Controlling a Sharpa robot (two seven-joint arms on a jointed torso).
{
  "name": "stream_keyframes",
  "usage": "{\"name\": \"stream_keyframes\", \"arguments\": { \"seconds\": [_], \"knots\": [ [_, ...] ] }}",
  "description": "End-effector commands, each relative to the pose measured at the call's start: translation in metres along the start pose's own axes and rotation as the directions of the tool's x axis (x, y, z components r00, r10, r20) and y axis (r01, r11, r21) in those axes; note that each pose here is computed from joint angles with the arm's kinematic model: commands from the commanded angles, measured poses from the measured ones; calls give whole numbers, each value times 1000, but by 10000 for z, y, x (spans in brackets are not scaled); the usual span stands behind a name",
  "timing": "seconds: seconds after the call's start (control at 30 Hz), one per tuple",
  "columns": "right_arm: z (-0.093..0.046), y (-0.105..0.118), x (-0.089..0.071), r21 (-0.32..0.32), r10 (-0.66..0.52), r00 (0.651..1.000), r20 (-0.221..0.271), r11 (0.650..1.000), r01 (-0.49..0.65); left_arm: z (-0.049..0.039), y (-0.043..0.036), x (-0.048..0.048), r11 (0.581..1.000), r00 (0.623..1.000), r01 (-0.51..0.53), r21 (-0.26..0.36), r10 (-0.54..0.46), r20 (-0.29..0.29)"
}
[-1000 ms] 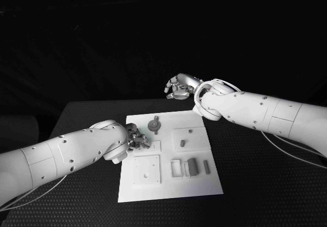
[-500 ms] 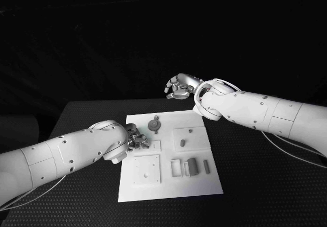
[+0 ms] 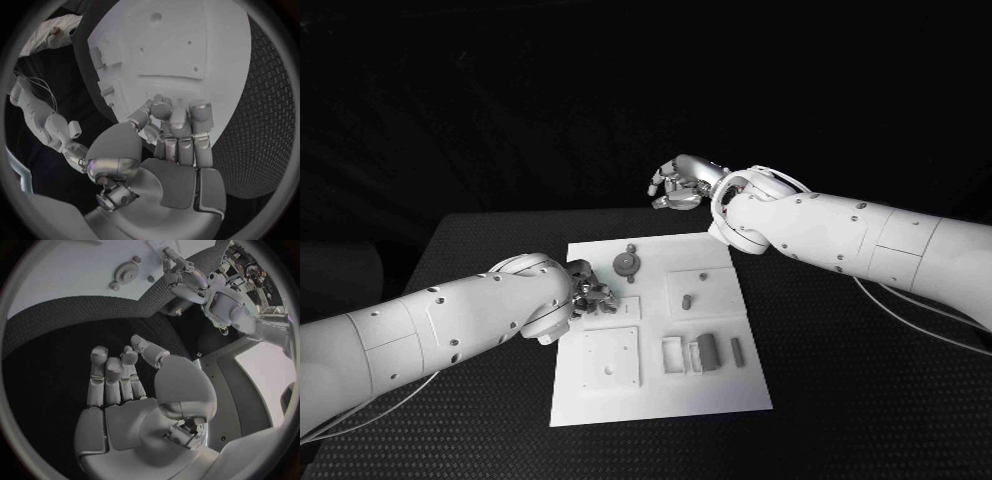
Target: Assemble the parts on the task board
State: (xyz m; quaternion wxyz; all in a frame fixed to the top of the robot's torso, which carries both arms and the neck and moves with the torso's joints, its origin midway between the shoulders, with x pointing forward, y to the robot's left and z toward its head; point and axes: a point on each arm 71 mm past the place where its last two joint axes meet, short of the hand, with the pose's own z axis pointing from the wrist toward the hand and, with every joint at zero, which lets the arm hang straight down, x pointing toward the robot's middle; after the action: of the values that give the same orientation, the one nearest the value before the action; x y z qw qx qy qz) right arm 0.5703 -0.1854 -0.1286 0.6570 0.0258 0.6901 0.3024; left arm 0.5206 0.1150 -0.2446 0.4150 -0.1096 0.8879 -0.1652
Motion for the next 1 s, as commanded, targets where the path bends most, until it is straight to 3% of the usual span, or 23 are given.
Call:
{"name": "stream_keyframes", "arguments": {
  "seconds": [0.03,1.0],
  "knots": [
    [2,24,12,-13,0,1000,-12,1000,-1,11,1,6,997,997,-76,2,76,17],
    [8,33,21,-15,1,1000,-18,1000,-2,20,-91,79,990,991,-137,26,137,-6]
  ]
}}
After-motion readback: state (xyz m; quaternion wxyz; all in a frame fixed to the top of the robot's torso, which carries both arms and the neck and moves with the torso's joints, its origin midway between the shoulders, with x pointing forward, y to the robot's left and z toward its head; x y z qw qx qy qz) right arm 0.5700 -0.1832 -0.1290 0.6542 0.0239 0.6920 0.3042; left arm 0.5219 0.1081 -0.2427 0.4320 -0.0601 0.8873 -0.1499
